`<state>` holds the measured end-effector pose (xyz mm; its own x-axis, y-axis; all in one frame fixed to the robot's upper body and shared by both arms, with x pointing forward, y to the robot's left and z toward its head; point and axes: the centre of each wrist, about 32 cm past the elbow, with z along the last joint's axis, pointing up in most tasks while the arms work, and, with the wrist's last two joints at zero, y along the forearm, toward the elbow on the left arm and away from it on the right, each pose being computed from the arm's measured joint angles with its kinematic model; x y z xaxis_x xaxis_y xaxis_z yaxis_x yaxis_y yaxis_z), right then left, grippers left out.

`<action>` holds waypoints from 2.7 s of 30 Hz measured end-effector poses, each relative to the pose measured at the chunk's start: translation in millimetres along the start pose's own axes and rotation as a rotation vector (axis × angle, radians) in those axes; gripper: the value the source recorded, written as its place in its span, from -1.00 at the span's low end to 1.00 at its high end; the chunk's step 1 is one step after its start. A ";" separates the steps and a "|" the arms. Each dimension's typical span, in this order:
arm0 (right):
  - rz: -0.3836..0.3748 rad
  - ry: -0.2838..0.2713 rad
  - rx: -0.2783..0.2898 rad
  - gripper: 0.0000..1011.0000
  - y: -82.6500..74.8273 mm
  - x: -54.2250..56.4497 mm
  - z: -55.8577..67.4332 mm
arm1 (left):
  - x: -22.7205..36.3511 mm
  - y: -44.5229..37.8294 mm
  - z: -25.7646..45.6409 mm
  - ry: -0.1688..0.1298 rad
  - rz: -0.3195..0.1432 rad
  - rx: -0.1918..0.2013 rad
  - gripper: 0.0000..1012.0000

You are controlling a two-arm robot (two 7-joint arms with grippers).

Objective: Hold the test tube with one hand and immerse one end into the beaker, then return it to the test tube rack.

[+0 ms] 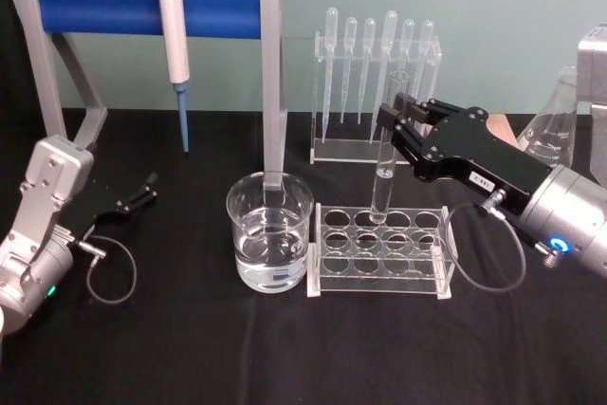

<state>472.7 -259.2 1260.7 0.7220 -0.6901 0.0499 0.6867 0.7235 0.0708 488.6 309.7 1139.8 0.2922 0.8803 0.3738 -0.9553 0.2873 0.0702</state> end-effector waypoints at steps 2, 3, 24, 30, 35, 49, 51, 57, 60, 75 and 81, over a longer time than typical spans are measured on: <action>0.000 0.000 0.000 -0.56 0.0 0.0 0.0 | 0.0 0.0 0.0 0.000 0.000 0.000 0.98; 0.000 0.000 0.000 -0.56 0.0 0.0 0.0 | 0.0 0.0 0.0 0.000 0.000 0.000 0.98; 0.000 0.000 0.000 -0.56 0.0 0.0 0.0 | 0.0 0.0 0.0 0.000 0.000 0.000 0.98; 0.010 -0.006 0.004 -0.56 3.8 -2.1 3.0 | 0.0 0.0 0.0 0.000 0.000 0.000 0.98; 0.041 -0.021 0.026 -0.56 17.8 -9.0 11.7 | 0.0 0.0 0.0 0.000 0.000 0.000 0.98; 0.161 -0.015 0.062 -0.56 79.4 -18.4 10.0 | 0.0 0.0 0.0 0.000 0.000 0.000 0.98; 0.166 -0.012 0.059 -0.56 84.3 -17.7 5.1 | 0.0 0.0 0.0 0.000 0.000 0.000 0.98; 0.183 0.008 0.043 -0.56 95.8 -16.3 -20.1 | 0.0 0.0 0.0 0.000 0.000 0.000 0.98; 0.191 0.014 0.024 -0.56 97.7 -16.8 -33.0 | 0.0 0.0 0.0 0.000 0.000 0.000 0.98; 0.195 0.039 -0.033 -0.56 90.2 -21.1 -78.2 | 0.0 0.0 0.0 0.000 0.000 0.000 0.98; 0.190 0.042 -0.031 -0.56 89.7 -20.8 -80.8 | 0.0 0.0 0.0 0.000 0.000 0.000 0.98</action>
<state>526.2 -178.6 1185.5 0.8416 -0.5398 0.0177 0.5391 0.8416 0.0333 488.6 309.7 1139.8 0.2923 0.8803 0.3738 -0.9552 0.2874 0.0703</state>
